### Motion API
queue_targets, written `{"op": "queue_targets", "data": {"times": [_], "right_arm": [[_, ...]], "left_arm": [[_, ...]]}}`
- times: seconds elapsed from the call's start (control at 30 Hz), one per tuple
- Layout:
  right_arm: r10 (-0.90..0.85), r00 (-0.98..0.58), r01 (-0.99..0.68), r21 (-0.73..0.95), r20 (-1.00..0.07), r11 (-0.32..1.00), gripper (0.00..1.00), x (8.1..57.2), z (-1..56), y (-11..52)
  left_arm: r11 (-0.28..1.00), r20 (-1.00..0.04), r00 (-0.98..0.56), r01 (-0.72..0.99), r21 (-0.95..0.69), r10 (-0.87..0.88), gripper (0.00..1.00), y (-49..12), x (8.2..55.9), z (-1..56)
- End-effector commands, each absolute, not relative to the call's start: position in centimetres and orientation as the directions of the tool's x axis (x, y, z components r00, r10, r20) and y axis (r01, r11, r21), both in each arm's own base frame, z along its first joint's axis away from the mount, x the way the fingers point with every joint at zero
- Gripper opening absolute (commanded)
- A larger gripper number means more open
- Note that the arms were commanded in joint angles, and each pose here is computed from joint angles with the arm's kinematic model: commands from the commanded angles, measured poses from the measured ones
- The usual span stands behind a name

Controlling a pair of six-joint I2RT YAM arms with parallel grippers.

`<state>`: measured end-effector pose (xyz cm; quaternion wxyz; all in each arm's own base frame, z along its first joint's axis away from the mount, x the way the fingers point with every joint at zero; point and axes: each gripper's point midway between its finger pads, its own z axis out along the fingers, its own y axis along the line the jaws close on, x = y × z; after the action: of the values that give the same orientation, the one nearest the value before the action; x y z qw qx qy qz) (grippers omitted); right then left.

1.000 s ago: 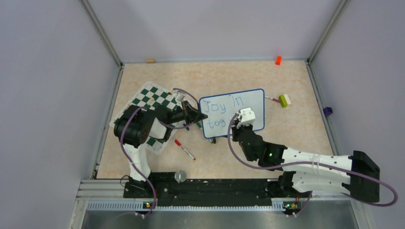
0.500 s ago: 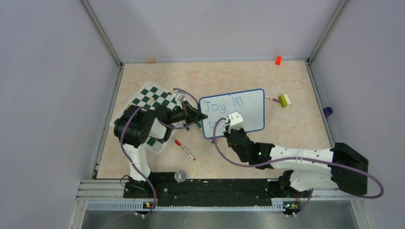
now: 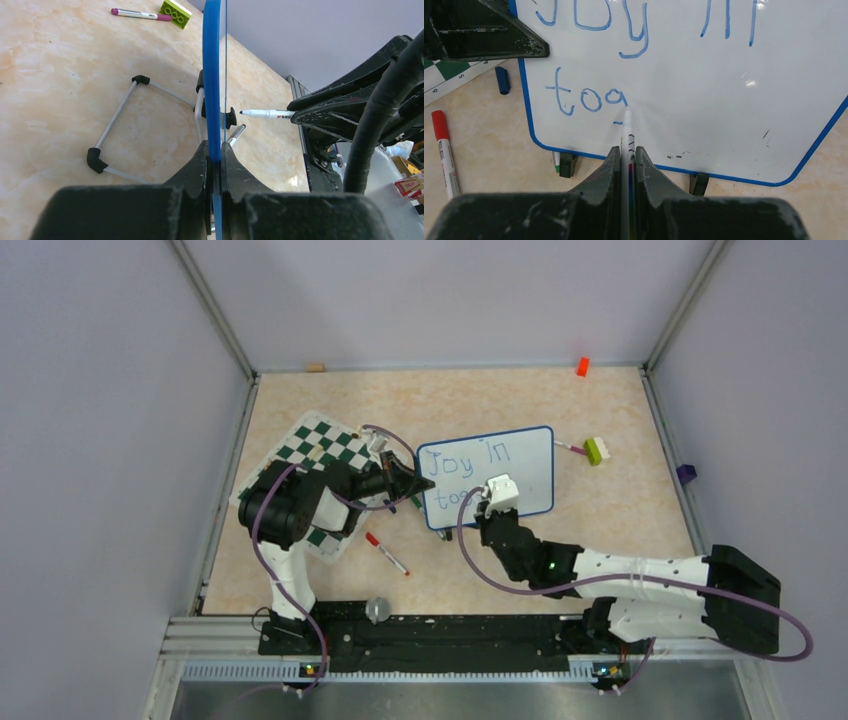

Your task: Write a sentence on the whiteboard

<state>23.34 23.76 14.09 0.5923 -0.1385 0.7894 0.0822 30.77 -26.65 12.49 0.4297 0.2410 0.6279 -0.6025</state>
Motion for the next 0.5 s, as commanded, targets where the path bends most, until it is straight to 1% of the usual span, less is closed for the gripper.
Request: {"op": "queue_targets", "data": {"times": [0.0,0.47], "right_arm": [[-0.084,-0.225,-0.287,-0.017,-0.971,0.958,0.00,24.34,16.07,24.27],[-0.077,-0.228,-0.282,-0.010,-0.971,0.959,0.00,25.21,16.10,24.31]], "left_arm": [[0.146,-0.902,-0.391,0.896,-0.418,-0.186,0.00,-26.82,30.57,12.18],[0.143,-0.902,-0.391,0.897,-0.418,-0.185,0.00,-26.84,30.48,12.22]]}}
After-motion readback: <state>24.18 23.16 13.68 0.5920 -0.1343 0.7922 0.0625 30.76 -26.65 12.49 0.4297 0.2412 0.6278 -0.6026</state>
